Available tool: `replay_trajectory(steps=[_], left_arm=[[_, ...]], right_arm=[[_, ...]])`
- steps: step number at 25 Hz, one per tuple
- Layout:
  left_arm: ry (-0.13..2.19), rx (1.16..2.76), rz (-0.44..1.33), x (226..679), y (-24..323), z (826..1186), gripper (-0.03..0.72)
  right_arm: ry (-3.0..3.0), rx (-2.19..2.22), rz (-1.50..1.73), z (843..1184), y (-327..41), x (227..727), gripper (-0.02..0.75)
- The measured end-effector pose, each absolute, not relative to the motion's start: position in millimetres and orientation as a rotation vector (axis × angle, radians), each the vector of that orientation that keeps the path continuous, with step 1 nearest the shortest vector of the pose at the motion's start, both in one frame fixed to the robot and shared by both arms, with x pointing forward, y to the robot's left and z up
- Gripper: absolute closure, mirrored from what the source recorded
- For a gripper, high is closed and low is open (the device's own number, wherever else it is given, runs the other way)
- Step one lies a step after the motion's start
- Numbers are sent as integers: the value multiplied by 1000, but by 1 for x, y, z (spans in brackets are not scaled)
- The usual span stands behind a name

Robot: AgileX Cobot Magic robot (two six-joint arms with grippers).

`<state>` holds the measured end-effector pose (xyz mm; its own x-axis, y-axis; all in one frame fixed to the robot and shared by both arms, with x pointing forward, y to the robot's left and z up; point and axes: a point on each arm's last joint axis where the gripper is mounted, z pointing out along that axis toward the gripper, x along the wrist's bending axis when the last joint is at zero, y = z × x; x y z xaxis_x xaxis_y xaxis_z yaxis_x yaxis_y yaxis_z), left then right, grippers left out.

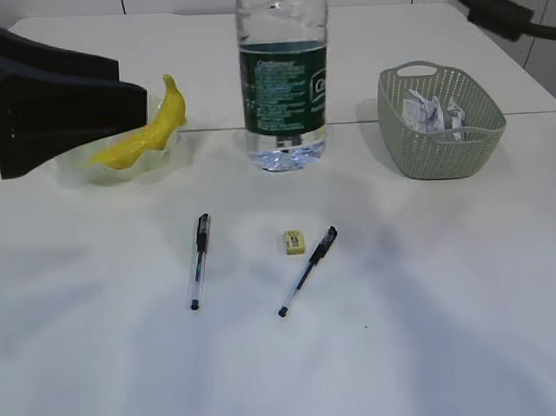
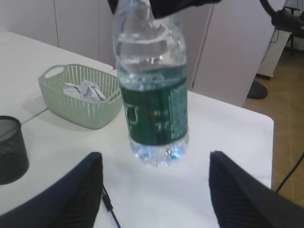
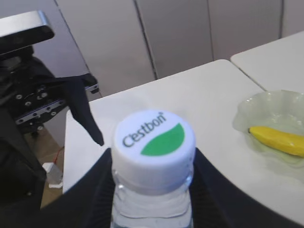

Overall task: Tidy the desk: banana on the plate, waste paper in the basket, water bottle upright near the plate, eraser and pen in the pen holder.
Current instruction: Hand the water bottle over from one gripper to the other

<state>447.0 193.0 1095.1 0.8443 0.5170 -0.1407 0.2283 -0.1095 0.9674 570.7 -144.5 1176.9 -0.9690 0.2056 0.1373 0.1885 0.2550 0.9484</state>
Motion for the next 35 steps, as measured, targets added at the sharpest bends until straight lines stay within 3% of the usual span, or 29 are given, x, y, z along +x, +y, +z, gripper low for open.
replay_trajectory(steps=[11,20,35], left_arm=[[548,1593,235,445,190,1104,158],[552,1567,231,446,190,1106,97],[540,1535,226,445,190,1110,89]], right_arm=[[2531,166,1927,1179,-92,543,429],[2469,109,2027,1185,-78,535,429],[2439,41,2078,1189,-61,525,430]])
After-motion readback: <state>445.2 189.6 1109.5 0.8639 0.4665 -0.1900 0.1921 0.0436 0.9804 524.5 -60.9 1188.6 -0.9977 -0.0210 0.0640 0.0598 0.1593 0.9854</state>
